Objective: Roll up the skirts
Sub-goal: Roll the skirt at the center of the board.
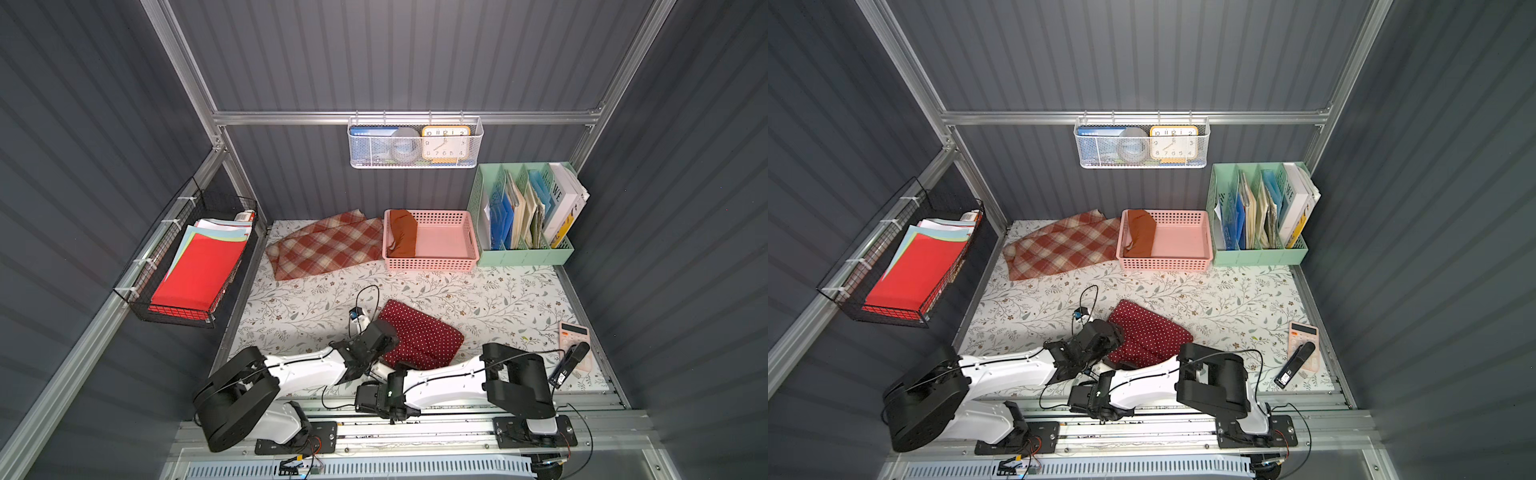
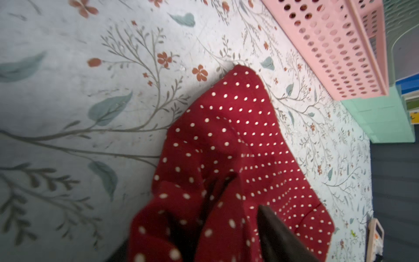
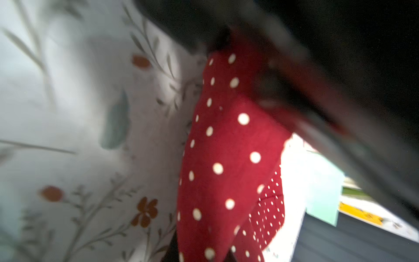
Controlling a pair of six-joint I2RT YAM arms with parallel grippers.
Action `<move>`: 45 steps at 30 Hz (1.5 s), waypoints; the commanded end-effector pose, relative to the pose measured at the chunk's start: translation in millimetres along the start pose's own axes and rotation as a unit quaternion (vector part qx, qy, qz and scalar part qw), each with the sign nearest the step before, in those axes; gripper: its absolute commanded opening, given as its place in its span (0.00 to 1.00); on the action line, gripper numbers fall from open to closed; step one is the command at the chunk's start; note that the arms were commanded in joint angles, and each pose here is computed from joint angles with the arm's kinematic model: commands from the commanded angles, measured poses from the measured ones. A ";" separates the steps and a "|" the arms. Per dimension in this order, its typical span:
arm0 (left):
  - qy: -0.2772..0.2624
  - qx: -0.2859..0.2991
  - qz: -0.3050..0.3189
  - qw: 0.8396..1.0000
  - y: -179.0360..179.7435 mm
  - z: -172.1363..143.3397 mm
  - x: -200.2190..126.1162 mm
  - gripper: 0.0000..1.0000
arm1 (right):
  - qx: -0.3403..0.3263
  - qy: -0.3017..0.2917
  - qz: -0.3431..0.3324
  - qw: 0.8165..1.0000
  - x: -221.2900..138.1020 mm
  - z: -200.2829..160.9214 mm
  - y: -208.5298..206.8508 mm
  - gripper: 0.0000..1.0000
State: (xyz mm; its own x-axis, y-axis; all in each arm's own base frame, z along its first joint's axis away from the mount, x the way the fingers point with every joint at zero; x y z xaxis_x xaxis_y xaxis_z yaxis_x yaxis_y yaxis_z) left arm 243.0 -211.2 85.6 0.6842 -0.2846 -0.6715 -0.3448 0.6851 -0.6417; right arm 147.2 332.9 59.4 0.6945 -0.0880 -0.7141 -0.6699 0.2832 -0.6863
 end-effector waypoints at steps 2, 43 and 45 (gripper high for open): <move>-0.030 0.011 0.066 0.997 35.3 17.1 -39.9 0.88 | 0.054 0.107 0.100 0.988 31.6 -49.7 2.0 0.02; -0.110 -0.016 -0.008 0.994 70.5 46.6 -81.6 0.92 | 0.264 0.011 0.669 0.695 20.3 -2.8 -16.5 0.06; -0.097 -0.007 -0.011 0.995 64.7 41.6 -74.8 0.89 | 0.270 0.002 0.683 0.679 18.2 -0.5 -21.0 0.06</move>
State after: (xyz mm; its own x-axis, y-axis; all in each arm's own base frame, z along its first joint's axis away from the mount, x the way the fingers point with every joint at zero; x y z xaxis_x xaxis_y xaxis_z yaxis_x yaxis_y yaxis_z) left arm 190.1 -102.3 108.3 0.8017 -0.1009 -0.5891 -0.3839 0.6686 -0.6369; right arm 173.3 326.0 53.8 -0.4628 0.5761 -0.6737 -0.5121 0.4466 0.7337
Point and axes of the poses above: each gripper's point midway between its finger pads, its own x axis out along the fingers, its own y axis along the line the jaws close on, z = x × y, the point moved 3 cm from there along -x, back along the fingers, and after that the axes turned 7 degrees about -x, right-handed, at the moved point
